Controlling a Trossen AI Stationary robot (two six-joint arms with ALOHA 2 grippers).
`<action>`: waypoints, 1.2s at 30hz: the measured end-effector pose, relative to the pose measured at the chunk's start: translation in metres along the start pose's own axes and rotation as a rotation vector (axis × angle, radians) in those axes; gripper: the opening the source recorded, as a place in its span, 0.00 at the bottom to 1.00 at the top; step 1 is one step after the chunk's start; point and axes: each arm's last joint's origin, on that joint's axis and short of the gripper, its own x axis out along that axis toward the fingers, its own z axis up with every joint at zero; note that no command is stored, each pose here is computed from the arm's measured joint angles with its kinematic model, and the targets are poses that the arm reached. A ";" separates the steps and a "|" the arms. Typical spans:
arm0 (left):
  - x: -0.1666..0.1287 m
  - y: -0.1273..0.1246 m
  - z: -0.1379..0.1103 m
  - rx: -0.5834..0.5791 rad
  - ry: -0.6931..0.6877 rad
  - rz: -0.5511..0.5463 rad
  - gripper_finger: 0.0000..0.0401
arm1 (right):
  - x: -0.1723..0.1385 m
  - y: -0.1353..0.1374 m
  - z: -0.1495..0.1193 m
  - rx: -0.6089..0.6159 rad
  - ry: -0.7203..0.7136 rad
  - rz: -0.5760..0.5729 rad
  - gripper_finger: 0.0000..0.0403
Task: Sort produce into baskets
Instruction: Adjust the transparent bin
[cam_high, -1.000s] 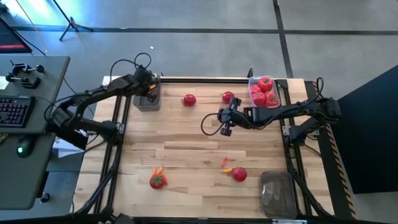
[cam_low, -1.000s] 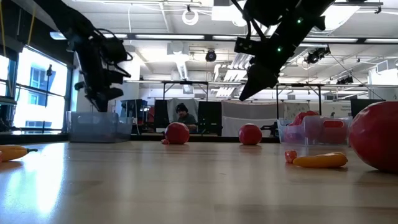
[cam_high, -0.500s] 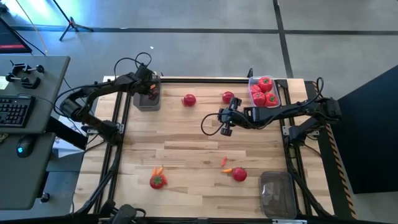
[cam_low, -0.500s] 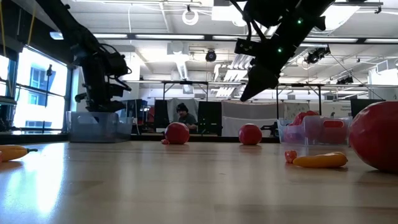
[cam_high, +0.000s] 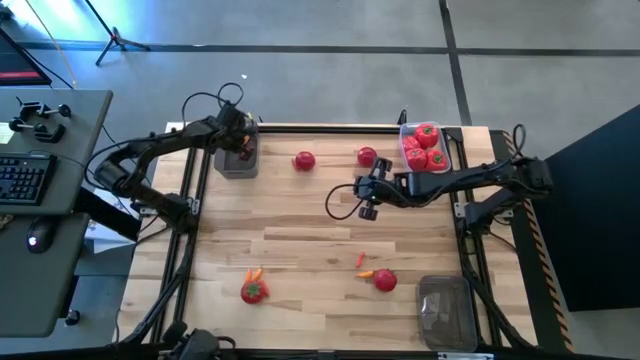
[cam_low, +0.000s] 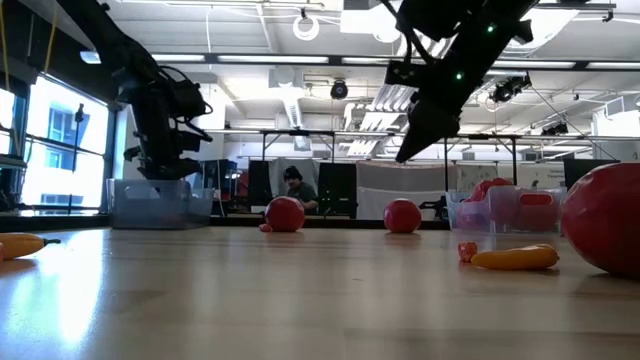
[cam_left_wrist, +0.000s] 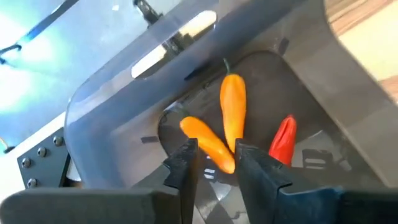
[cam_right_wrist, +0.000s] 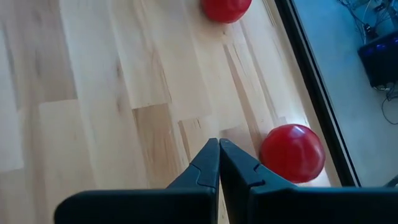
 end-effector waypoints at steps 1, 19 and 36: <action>-0.002 0.000 0.001 0.000 -0.014 0.001 0.24 | -0.003 -0.001 0.000 0.007 -0.001 0.005 0.00; -0.078 -0.051 0.021 0.148 -0.460 -0.147 0.00 | -0.050 -0.034 -0.066 0.193 0.601 0.003 0.00; -0.095 -0.100 -0.029 0.311 -0.734 -0.504 0.00 | -0.029 -0.077 -0.076 0.220 0.691 0.065 0.00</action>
